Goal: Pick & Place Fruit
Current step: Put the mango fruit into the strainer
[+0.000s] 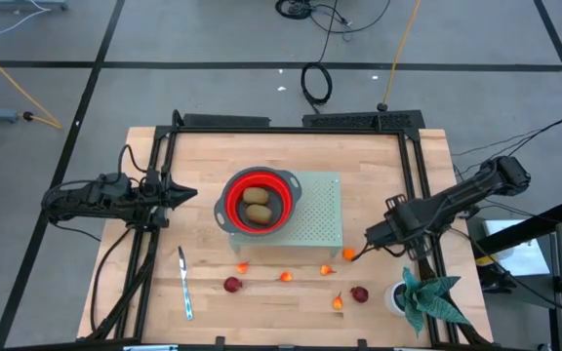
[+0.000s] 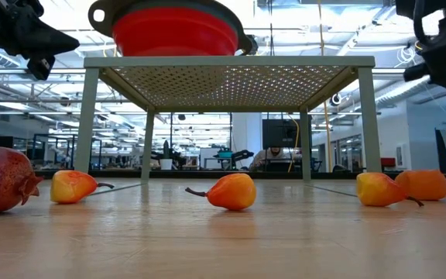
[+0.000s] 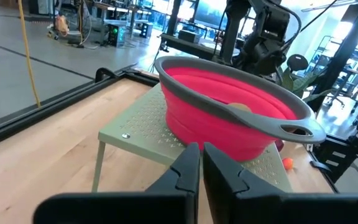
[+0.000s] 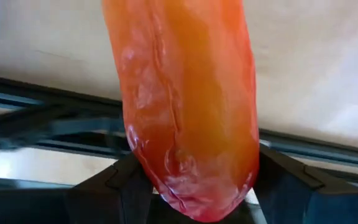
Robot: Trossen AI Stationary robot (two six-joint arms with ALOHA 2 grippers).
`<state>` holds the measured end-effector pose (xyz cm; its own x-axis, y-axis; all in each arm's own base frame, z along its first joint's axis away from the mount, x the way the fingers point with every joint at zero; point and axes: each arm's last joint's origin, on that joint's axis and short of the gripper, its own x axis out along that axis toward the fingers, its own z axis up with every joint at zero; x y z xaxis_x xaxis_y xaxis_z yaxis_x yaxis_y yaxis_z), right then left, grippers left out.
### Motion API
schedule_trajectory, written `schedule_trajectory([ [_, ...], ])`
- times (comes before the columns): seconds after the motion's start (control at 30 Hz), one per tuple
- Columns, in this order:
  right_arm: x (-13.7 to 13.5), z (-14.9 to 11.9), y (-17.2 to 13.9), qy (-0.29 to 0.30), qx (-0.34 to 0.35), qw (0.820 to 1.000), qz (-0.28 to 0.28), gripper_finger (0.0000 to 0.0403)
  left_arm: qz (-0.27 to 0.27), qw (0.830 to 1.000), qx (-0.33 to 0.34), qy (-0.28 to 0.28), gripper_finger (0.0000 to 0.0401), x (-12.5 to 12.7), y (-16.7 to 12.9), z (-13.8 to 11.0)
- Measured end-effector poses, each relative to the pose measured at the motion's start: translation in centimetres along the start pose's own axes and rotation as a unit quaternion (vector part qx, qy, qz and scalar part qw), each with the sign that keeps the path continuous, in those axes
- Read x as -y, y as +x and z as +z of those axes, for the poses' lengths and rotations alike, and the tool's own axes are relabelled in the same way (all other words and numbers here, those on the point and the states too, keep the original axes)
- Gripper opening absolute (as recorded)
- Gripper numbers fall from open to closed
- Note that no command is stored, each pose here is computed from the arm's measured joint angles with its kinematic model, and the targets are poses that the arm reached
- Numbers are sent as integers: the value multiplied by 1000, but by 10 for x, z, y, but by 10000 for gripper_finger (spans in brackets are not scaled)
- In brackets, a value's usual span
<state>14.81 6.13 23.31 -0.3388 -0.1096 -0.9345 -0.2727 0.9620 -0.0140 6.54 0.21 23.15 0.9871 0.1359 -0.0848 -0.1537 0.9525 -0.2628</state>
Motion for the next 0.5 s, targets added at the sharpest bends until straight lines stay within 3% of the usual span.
schedule_trajectory([
  [0.23,-9,11,-1,25,41,990,133,219,1,1000,-2,0,19,0,0,0],
  [0.5,-20,40,-14,16,168,940,296,222,0,1000,-2,0,4,0,0,0],
])
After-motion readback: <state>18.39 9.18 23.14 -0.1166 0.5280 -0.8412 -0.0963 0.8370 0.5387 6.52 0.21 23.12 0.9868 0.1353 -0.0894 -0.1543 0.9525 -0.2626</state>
